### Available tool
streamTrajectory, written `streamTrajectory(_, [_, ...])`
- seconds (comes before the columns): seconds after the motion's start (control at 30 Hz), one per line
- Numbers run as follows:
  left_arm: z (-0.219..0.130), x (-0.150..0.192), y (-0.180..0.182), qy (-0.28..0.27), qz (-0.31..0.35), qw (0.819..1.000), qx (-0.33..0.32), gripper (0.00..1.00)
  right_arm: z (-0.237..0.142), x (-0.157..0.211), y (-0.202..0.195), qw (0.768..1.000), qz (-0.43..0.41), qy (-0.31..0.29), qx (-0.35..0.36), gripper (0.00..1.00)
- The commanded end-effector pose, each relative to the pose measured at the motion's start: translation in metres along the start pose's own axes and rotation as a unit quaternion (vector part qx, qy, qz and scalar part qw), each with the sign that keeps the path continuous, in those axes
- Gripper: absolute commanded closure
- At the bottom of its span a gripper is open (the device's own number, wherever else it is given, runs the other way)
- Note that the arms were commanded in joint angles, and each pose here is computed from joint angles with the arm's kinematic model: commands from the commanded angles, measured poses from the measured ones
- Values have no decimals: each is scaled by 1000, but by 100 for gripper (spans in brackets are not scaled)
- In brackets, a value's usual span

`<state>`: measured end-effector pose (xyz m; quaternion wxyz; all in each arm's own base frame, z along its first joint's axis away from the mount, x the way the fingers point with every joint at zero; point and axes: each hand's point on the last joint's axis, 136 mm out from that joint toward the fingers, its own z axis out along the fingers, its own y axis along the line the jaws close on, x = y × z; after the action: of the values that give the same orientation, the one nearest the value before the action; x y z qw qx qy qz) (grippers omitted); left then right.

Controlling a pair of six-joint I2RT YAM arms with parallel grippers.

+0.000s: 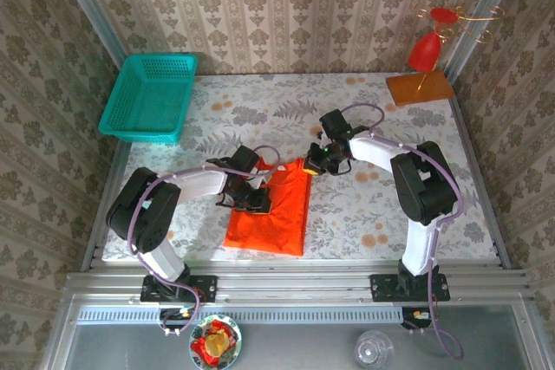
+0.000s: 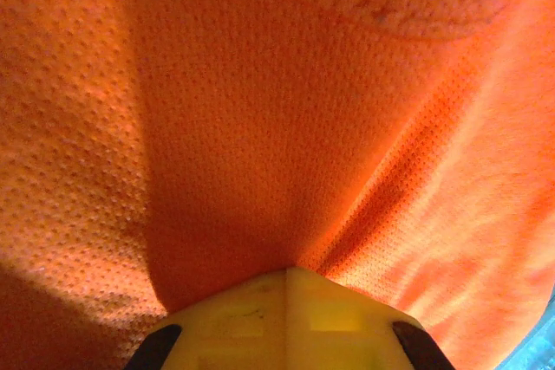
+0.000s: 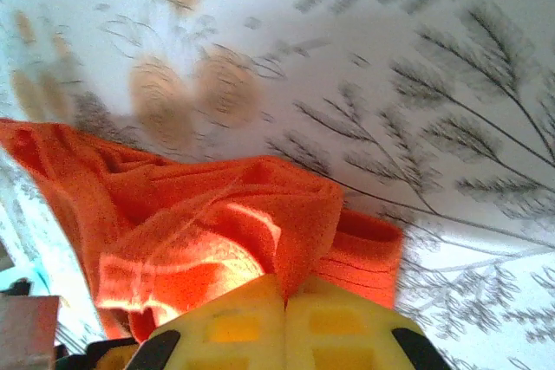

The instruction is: Fold the inside-out t-shirt

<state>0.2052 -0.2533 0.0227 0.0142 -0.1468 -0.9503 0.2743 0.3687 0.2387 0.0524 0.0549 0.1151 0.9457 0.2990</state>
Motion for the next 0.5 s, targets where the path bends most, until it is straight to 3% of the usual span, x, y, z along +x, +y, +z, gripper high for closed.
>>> streamTrajectory(0.0, [7,12,18,12,-17,999,-32,96,-7,-6,5,1000,-12,-1,4,100])
streamTrajectory(0.23, [5,12,18,11,-17,999,-35,97,6,-4,-35,995,-5,21,96,100])
streamTrajectory(0.47, [5,12,19,10,-20,999,-38,97,5,-3,-46,993,3,20,118,87])
